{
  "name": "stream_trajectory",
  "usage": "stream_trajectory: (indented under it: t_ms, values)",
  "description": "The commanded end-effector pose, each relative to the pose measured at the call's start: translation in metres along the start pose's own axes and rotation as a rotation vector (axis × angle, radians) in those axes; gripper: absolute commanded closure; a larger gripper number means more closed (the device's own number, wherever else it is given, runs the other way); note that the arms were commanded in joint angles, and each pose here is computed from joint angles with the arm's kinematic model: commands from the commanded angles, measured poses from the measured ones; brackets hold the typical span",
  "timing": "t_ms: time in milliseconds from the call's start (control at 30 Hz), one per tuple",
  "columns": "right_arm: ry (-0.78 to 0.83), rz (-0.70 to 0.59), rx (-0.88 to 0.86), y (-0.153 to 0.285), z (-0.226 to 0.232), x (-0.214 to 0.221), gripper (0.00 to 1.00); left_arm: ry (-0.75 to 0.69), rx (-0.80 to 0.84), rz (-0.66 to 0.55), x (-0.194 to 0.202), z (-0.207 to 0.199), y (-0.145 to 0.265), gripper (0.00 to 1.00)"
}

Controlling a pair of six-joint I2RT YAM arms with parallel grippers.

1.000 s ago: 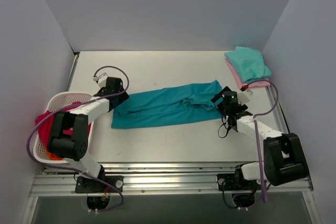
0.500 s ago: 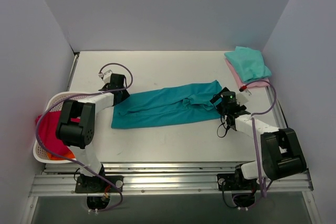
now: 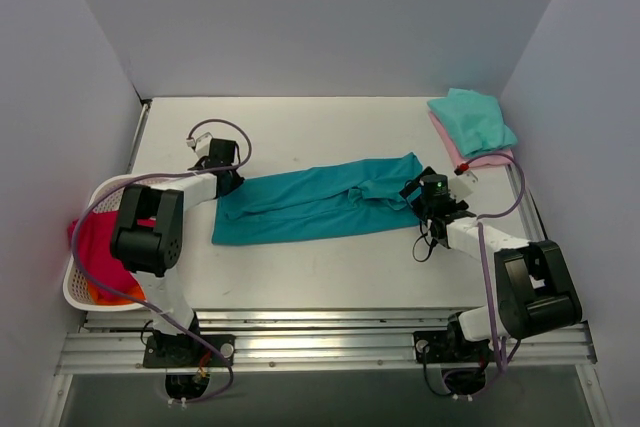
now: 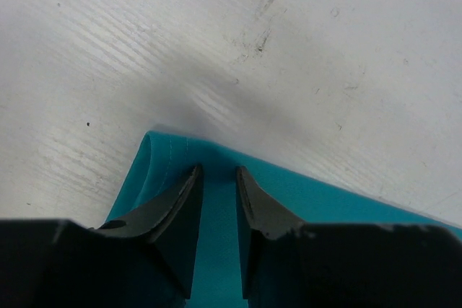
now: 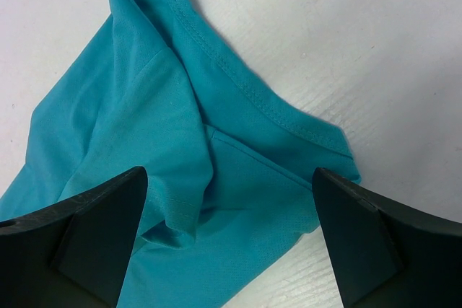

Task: Fold and stack the t-shirts
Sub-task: Fold the other side of the tshirt into a rectangle

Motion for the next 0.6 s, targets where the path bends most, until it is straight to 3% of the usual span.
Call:
stream_trajectory:
  t_ms: [0, 433, 567]
  values:
    - [-0.008, -0.042, -0.013, -0.002, 0.007, -0.008, 0.07, 0.038, 0.031, -0.04, -0.018, -0.011, -0.005, 0.66]
    - [-0.012, -0.035, -0.015, -0.004, 0.006, -0.008, 0.07, 0.037, 0.026, -0.009, -0.016, -0.013, -0.018, 0.97]
    - [-0.011, -0.035, -0.008, -0.006, 0.005, -0.007, 0.07, 0.039, 0.029, -0.014, -0.017, -0.014, -0.018, 0.98]
Point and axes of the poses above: each gripper's point midway between its finger pads, its own y axis back along the fingers, its own z axis along the line the jaws close on, x = y × z, the point moved 6 cm from there along y, back along the fingers, and after that the axes turned 11 degrees about -y, right-handed, at the moved point
